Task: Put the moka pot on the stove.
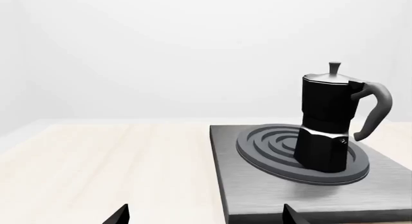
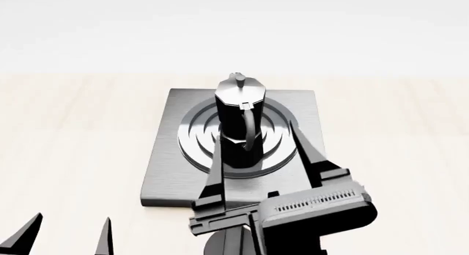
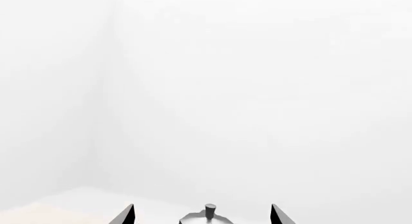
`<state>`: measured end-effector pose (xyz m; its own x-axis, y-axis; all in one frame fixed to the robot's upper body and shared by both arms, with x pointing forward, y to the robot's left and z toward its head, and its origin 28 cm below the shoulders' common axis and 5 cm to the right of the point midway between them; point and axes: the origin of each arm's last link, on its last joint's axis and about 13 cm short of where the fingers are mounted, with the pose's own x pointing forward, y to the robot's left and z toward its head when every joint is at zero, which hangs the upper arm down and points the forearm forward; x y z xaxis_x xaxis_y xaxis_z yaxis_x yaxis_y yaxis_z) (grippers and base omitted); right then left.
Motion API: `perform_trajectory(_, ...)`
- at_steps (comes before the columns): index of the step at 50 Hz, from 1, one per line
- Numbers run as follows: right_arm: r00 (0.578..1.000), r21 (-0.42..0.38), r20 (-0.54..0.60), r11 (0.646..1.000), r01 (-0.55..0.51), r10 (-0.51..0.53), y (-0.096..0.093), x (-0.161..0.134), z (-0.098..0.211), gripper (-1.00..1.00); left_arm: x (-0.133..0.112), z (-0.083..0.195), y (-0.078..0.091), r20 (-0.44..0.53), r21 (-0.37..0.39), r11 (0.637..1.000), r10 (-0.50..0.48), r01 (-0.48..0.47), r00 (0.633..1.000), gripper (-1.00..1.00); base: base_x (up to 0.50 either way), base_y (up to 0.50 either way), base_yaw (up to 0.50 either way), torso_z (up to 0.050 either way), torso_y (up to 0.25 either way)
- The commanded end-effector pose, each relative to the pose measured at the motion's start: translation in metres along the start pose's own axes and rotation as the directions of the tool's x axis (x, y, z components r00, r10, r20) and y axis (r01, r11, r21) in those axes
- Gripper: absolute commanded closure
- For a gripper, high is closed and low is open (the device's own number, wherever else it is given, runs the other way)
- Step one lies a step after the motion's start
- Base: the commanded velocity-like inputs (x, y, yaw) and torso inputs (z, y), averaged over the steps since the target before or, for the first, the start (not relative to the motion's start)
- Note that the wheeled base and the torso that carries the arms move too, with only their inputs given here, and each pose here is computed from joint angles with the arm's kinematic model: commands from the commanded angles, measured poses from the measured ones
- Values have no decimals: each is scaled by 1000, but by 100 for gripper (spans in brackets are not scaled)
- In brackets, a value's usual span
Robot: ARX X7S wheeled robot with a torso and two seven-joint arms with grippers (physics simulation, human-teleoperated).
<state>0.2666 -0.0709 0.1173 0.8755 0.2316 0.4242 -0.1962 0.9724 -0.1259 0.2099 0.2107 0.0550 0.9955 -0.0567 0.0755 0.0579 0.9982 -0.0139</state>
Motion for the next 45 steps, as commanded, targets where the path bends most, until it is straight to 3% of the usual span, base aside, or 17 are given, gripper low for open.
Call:
perform_trajectory(1,998,-36,57,999,-26,28,4,-8,11,-100,-1,2,-1,10,-8,1000,-7,7,1000,-100,0,0,0,0,0)
perform_trajectory(45,987,-80,159,997,1,12,12,-22,25,-100,1,1,1,10,-21,1000,-4,4,1000,-100,0,0,0,0,0)
